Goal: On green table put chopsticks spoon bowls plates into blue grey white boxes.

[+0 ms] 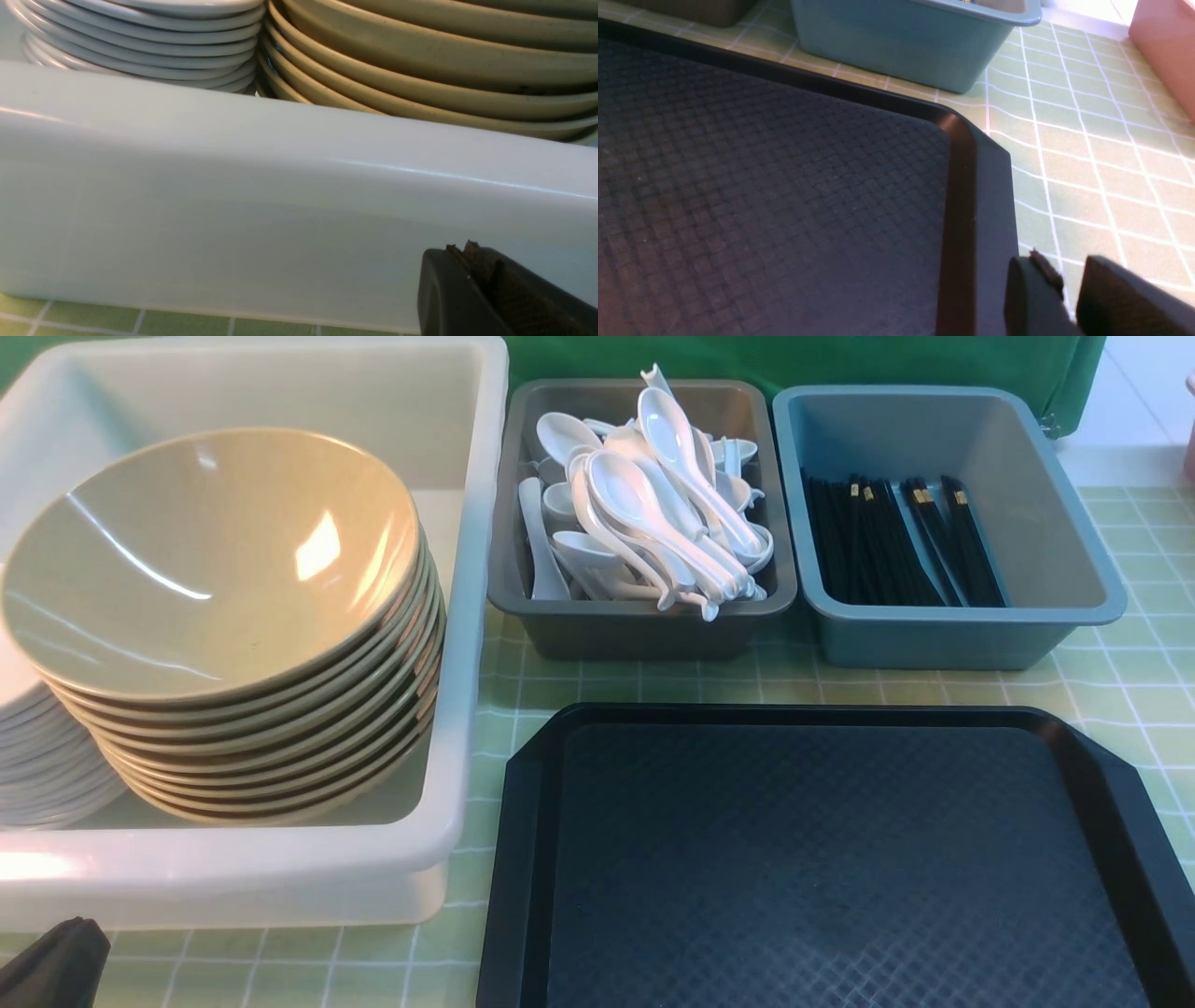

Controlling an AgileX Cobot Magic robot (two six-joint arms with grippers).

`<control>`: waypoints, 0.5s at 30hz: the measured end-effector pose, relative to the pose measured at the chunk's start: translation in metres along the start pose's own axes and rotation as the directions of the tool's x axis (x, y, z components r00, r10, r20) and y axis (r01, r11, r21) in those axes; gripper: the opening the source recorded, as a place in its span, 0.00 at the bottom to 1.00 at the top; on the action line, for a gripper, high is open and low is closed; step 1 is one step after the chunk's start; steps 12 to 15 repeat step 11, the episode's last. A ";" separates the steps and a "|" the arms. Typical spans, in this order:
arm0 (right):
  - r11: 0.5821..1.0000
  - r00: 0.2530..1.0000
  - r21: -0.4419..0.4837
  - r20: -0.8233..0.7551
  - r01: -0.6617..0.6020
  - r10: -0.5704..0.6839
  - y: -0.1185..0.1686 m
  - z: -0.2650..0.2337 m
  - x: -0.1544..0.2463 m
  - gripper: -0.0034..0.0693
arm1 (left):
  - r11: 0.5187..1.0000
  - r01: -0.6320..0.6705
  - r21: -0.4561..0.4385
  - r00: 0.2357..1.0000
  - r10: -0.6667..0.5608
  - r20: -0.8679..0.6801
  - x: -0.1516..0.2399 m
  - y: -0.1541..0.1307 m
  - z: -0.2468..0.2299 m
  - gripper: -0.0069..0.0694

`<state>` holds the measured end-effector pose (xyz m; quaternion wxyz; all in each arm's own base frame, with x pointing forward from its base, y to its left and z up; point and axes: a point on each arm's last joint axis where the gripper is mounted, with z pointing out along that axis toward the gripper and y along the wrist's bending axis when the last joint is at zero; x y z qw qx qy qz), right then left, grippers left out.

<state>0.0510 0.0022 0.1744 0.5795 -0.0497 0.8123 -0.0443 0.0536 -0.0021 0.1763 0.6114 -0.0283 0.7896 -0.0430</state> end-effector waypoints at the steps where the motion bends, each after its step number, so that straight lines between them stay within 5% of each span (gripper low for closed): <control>1: 1.000 1.000 0.000 0.000 0.000 0.000 0.000 0.000 0.000 0.27 | 1.000 0.000 0.000 1.000 0.000 0.000 0.000 0.000 0.000 0.09; 15: 1.000 1.000 0.000 0.000 0.000 0.000 0.000 0.000 0.000 0.28 | 1.000 0.000 0.000 1.000 0.000 0.000 0.000 0.000 0.000 0.09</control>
